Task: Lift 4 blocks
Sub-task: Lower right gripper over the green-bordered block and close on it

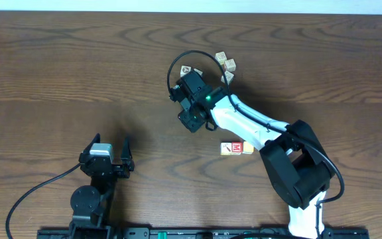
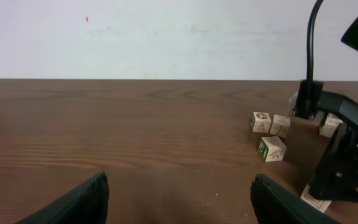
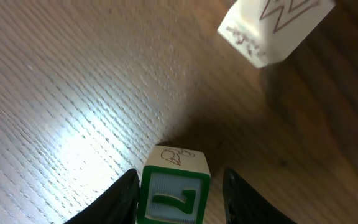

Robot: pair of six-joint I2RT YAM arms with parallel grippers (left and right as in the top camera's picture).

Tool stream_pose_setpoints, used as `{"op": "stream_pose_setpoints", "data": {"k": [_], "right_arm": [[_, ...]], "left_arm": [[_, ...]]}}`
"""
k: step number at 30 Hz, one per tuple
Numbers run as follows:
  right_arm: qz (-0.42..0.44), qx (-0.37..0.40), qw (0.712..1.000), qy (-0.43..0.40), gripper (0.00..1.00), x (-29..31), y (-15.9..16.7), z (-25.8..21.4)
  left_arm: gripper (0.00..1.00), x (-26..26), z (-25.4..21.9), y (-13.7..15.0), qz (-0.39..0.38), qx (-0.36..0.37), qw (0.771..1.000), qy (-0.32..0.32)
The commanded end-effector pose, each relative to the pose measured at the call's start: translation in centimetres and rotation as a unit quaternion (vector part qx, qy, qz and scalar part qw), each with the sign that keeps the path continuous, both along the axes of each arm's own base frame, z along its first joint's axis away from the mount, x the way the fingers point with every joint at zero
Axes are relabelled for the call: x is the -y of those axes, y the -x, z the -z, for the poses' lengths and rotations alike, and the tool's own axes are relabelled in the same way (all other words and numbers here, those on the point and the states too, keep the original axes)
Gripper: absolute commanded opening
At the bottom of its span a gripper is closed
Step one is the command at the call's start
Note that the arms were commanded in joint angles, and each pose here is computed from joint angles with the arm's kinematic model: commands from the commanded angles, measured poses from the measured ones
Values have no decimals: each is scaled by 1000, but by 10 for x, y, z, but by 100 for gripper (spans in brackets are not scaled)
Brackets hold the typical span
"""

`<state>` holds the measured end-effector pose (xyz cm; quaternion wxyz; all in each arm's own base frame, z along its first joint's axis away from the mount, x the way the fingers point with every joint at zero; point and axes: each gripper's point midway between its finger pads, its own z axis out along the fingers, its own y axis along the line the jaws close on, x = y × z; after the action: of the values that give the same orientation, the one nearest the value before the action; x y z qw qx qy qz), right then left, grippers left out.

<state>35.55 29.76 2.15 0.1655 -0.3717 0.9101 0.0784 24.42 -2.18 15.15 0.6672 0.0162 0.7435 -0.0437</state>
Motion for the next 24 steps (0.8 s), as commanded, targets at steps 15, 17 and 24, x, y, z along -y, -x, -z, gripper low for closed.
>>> {"op": "stream_pose_setpoints", "data": {"k": [15, 17, 24], "right_arm": [[-4, -9, 1000, 9, 36, 0, 3, -4], [-4, -11, 1000, 10, 35, 0, 4, -3], [-5, -14, 1000, 10, 36, 0, 6, -3]], "left_arm": [[73, -2, 16, 1, -7, -26, 1000, -1], [73, -2, 16, 1, -7, -26, 1000, -1], [73, -2, 16, 1, -7, -26, 1000, -1]]}}
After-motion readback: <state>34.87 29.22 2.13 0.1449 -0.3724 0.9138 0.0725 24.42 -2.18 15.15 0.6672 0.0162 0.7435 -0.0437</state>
